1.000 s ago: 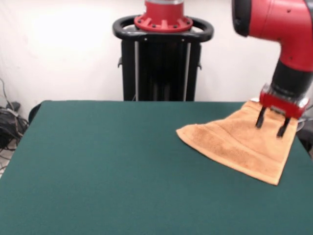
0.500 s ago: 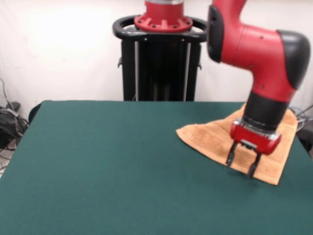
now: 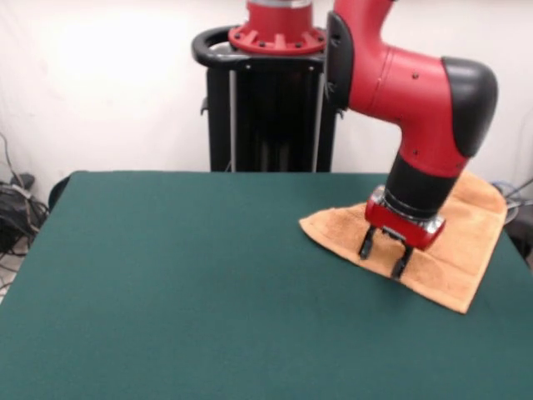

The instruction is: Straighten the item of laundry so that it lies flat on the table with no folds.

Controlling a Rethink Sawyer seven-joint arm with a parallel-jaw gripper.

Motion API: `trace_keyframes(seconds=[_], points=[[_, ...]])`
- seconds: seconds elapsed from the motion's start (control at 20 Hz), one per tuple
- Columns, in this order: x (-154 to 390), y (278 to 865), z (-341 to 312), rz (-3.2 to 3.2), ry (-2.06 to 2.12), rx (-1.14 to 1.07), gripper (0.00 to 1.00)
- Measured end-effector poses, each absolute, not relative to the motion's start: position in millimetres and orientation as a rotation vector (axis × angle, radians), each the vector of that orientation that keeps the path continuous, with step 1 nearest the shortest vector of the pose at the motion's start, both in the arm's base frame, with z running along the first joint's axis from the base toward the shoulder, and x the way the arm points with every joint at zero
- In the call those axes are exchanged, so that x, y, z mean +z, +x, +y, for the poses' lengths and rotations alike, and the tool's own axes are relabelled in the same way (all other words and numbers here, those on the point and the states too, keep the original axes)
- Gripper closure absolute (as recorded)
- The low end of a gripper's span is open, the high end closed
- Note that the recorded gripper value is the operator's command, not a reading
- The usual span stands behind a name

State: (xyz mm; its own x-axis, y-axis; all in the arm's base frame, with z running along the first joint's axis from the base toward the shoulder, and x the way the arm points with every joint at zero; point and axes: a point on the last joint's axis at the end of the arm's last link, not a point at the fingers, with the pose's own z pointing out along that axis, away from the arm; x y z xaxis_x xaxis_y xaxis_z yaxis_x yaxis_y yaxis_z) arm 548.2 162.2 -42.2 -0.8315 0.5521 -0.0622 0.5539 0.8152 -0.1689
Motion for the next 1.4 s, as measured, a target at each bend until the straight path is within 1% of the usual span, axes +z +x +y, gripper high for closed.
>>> trace_keyframes(seconds=[0.2, 0.45, 0.75, 1.2, 1.25, 1.4], points=[[-24.0, 556.2, 165.0, 2.995, 0.919, -0.249, 0.00], [-17.4, 565.5, 171.0, 2.991, 0.935, -0.188, 0.00], [-29.4, 570.9, 182.5, 3.020, 0.969, -0.097, 0.00], [-51.0, 563.7, 202.2, 3.072, 0.979, -0.028, 0.00], [-51.5, 564.2, 204.9, 3.072, 0.964, -0.019, 1.00], [-51.0, 565.3, 207.5, 3.071, 0.950, -0.009, 1.00]])
